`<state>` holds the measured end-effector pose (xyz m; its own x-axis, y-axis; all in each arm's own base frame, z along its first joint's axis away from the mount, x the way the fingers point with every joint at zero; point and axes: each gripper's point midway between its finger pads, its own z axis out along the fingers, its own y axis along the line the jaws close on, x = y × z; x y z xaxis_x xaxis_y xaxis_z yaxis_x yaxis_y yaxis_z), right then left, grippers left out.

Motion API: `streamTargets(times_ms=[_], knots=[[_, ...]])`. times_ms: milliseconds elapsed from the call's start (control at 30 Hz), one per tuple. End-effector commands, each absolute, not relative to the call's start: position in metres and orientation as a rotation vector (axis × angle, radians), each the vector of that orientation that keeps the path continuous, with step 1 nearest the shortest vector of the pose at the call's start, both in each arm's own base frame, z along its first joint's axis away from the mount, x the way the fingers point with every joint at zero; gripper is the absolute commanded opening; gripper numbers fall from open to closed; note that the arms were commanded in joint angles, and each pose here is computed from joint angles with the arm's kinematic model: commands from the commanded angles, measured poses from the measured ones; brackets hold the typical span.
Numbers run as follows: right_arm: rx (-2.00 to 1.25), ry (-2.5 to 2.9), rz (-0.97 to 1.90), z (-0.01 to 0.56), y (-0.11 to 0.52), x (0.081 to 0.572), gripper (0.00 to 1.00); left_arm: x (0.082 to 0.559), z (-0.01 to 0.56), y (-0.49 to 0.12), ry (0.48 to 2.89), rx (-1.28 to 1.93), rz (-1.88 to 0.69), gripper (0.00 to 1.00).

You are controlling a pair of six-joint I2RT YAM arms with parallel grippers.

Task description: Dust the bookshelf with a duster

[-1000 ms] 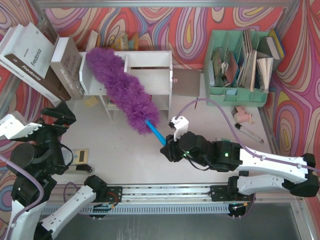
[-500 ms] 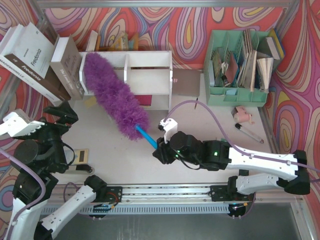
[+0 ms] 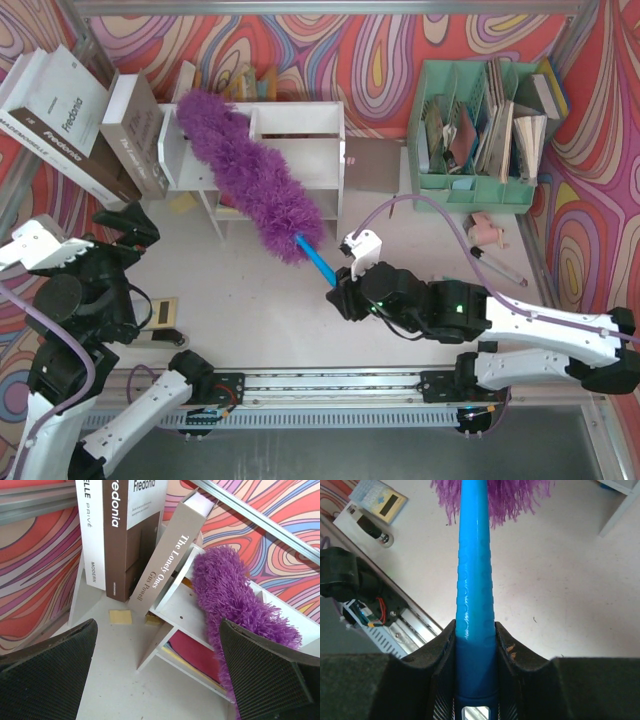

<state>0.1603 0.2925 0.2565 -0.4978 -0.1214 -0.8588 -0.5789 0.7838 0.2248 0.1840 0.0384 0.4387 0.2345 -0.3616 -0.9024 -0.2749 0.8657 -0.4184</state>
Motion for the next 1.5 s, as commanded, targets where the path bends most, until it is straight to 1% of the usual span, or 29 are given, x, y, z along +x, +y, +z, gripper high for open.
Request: streamTargets(times_ms=[0, 100, 267, 367, 500, 700, 800, 900, 1100, 1200, 1300, 1467], knots=[[-0.398, 2.024, 0.502, 0.271, 0.267, 0.175, 0.00, 0.189, 0.434, 0.035, 1.371, -0.546, -0.047, 0.99], [-0.433, 2.004, 0.577, 0.271, 0.283, 0.172, 0.00, 0.190, 0.433, 0.034, 1.374, -0.548, -0.051, 0.99], [-0.555, 1.957, 0.766, 0.275, 0.332, 0.160, 0.00, 0.191, 0.428, 0.032, 1.386, -0.546, -0.054, 0.99], [-0.593, 1.931, 0.817, 0.277, 0.346, 0.157, 0.00, 0.192, 0.425, 0.031, 1.395, -0.546, -0.051, 0.98], [-0.576, 1.937, 0.760, 0.276, 0.336, 0.162, 0.00, 0.193, 0.420, 0.030, 1.406, -0.542, -0.044, 0.99], [-0.455, 1.947, 0.595, 0.276, 0.287, 0.174, 0.00, 0.194, 0.415, 0.029, 1.416, -0.536, -0.035, 0.99], [-0.436, 1.960, 0.552, 0.274, 0.274, 0.175, 0.00, 0.194, 0.414, 0.030, 1.415, -0.535, -0.035, 0.99], [-0.458, 1.957, 0.581, 0.273, 0.283, 0.173, 0.00, 0.193, 0.413, 0.031, 1.416, -0.530, -0.029, 0.98], [-0.581, 1.950, 0.738, 0.268, 0.336, 0.163, 0.00, 0.190, 0.415, 0.034, 1.411, -0.530, -0.021, 0.98], [-0.632, 1.930, 0.784, 0.269, 0.351, 0.157, 0.00, 0.188, 0.414, 0.037, 1.409, -0.535, -0.009, 0.99], [-0.647, 1.922, 0.763, 0.269, 0.348, 0.157, 0.00, 0.186, 0.415, 0.041, 1.403, -0.538, 0.007, 0.99], [-0.513, 1.967, 0.524, 0.262, 0.299, 0.177, 0.00, 0.182, 0.419, 0.046, 1.386, -0.545, 0.026, 0.99]])
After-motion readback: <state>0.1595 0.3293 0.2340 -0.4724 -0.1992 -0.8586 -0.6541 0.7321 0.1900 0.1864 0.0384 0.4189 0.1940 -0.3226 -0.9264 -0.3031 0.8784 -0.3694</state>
